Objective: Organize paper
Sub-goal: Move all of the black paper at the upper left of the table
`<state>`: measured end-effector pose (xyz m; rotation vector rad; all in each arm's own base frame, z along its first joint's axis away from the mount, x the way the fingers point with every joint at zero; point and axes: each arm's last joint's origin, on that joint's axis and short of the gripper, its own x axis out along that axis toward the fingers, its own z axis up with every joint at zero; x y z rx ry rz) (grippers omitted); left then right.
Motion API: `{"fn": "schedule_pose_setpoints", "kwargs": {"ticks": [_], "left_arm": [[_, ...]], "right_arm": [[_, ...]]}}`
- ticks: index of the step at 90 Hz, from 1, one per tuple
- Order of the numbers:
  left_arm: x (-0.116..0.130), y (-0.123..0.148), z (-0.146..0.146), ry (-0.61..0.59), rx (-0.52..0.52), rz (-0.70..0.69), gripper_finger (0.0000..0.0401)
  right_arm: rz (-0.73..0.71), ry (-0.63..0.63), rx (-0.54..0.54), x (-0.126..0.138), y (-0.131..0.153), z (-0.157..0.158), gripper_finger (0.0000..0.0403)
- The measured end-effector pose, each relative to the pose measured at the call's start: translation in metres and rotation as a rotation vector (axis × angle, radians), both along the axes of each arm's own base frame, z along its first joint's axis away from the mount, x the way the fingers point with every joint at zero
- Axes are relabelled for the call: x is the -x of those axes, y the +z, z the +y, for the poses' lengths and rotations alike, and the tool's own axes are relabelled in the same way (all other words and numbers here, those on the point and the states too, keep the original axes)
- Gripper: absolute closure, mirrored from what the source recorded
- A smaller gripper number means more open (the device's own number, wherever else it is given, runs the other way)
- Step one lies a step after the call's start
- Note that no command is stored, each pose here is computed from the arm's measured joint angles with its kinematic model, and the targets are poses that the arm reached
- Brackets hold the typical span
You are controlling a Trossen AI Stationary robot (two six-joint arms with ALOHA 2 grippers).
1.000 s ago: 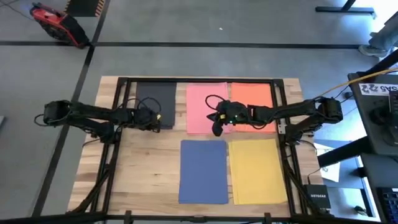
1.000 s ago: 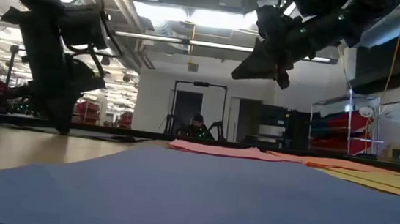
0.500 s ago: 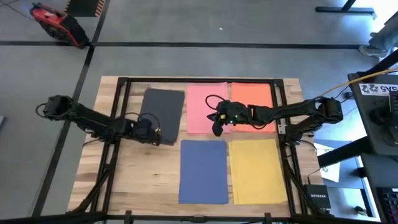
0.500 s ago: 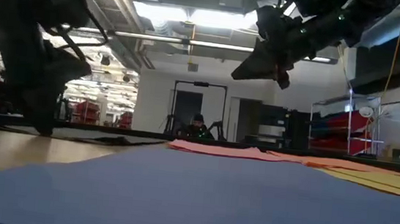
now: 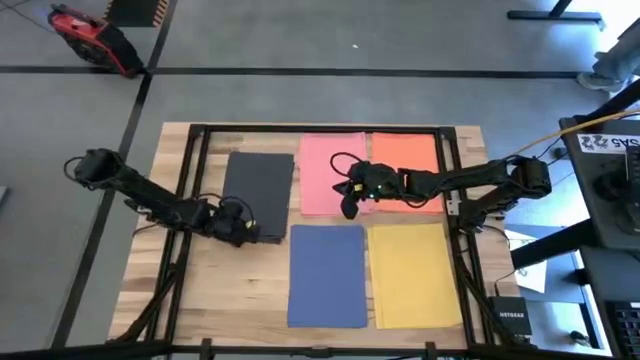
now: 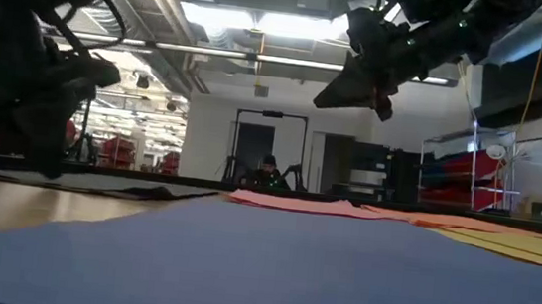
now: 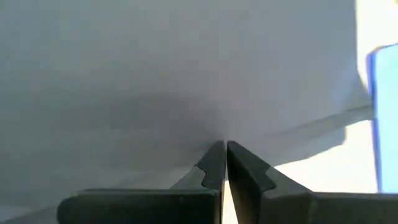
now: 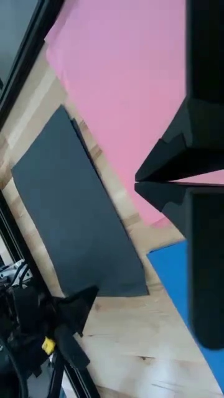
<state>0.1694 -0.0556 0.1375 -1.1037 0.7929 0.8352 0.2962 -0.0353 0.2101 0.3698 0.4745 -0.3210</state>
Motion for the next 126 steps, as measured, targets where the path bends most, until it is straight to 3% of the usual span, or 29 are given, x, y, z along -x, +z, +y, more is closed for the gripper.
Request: {"fn": "schedule_pose_setpoints", "kwargs": {"ticks": [14, 30, 43, 67, 87, 103, 126], "left_arm": [[-0.012, 0.018, -0.006, -0.076, -0.029, -0.056, 0.0401], [-0.033, 0.058, 0.002, -0.183, -0.121, -0.14, 0.0401], [-0.028, 0.072, 0.047, -0.162, -0.181, -0.147, 0.0401], [0.013, 0.086, 0.147, -0.213, -0.231, -0.206, 0.0401], [0.034, 0.086, 0.208, -0.246, -0.231, -0.224, 0.0401], [0.031, 0.075, 0.252, -0.305, -0.202, -0.187, 0.0401], [0.025, 0.045, 0.293, -0.367, -0.144, -0.119, 0.0401]], "right_arm": [[0.0, 0.0, 0.0, 0.0, 0.0, 0.0, 0.0403], [0.0, 0.002, -0.001, 0.0, 0.0, 0.0, 0.0403], [-0.001, 0.034, 0.016, -0.002, 0.003, 0.001, 0.0403], [0.066, 0.117, 0.132, -0.019, 0.026, -0.001, 0.0403], [0.152, 0.191, 0.114, -0.056, 0.026, 0.003, 0.0403], [0.161, 0.265, 0.113, -0.097, 0.027, 0.026, 0.0403], [0.28, 0.293, 0.072, -0.157, 0.001, 0.061, 0.0403]]}}
